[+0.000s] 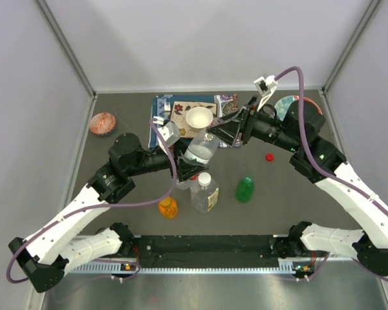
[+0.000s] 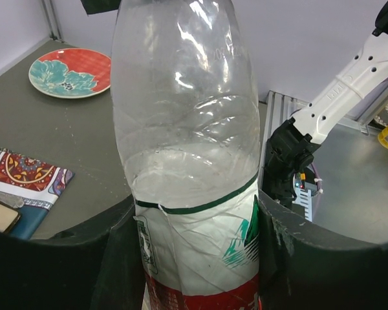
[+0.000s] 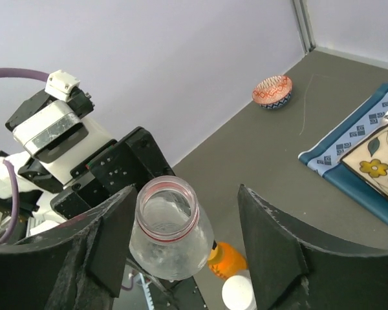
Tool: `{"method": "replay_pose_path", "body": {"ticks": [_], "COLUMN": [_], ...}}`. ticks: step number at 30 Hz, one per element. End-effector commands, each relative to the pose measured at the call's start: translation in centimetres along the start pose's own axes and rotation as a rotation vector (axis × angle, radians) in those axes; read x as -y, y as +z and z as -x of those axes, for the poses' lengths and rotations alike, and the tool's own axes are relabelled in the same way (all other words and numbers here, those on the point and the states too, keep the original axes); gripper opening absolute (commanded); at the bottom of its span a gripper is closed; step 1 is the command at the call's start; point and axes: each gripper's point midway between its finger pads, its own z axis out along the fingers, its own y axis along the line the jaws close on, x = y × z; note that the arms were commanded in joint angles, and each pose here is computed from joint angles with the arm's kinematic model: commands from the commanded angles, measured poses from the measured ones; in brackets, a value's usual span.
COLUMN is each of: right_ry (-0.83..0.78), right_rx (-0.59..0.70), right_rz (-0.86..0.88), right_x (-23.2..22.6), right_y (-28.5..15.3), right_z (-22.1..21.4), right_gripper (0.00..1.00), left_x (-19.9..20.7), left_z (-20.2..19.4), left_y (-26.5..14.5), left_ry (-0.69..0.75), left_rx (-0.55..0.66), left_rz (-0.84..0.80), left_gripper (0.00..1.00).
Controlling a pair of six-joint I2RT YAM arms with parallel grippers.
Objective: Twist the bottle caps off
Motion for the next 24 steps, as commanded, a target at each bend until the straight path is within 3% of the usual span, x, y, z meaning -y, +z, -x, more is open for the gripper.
{"method": "replay_pose_path", "body": {"ticks": [1,6,11,12,14,15,16,21,23,24], "right_ry": [-0.044,-0.048,-0.053,-0.057,-0.071,-0.082,-0.110,-0.198,-0.208,-0.233], "right_rx": [0.042,0.052,0.070,0.080,0.101,0.112,0.129,0.189,0.247,0.263], "right_rz": [0.032,0.029,0.015,0.012,-0.021,-0.039,-0.075,-0.273,-0.491,-0.574], "right_x": [-1.3,-1.4,-1.3,-1.4,-1.1,-1.0,-0.8,1.4,4.6,5.9], "right_y": [-0.4,-0.7,-1.2,-1.4,-1.8,-2.1,-2.5,-4.0,-5.6,-6.2], "right_z": [1.3,1.5,1.8,2.1,2.8,3.2,4.1,7.5,9.5,10.2], "right_gripper": [0.58,0.30,0.18,0.14,0.13,0.13,0.13,0.13,0.11,0.04], "left_x": [0.6,0.6,0.6,0.5,0.2,-0.1,-0.7,-0.8,-1.0,-1.2], "left_z": [2.6,2.8,3.2,3.3,3.8,4.2,4.5,6.9,7.7,8.0], "left_y": [0.0,0.3,0.3,0.2,-0.1,-0.3,-0.8,-2.8,-4.1,-4.6], "left_ry": [0.042,0.036,0.041,0.044,0.051,0.055,0.051,0.108,0.123,0.120], "left_rx": [0.060,0.057,0.065,0.068,0.080,0.089,0.093,0.135,0.162,0.179], "left_rz": [-0.017,-0.023,-0.016,-0.011,0.023,0.047,0.095,0.183,0.234,0.262], "left_gripper": [0.58,0.58,0.60,0.66,0.75,0.96,0.99,0.99,0.99,0.99]}}
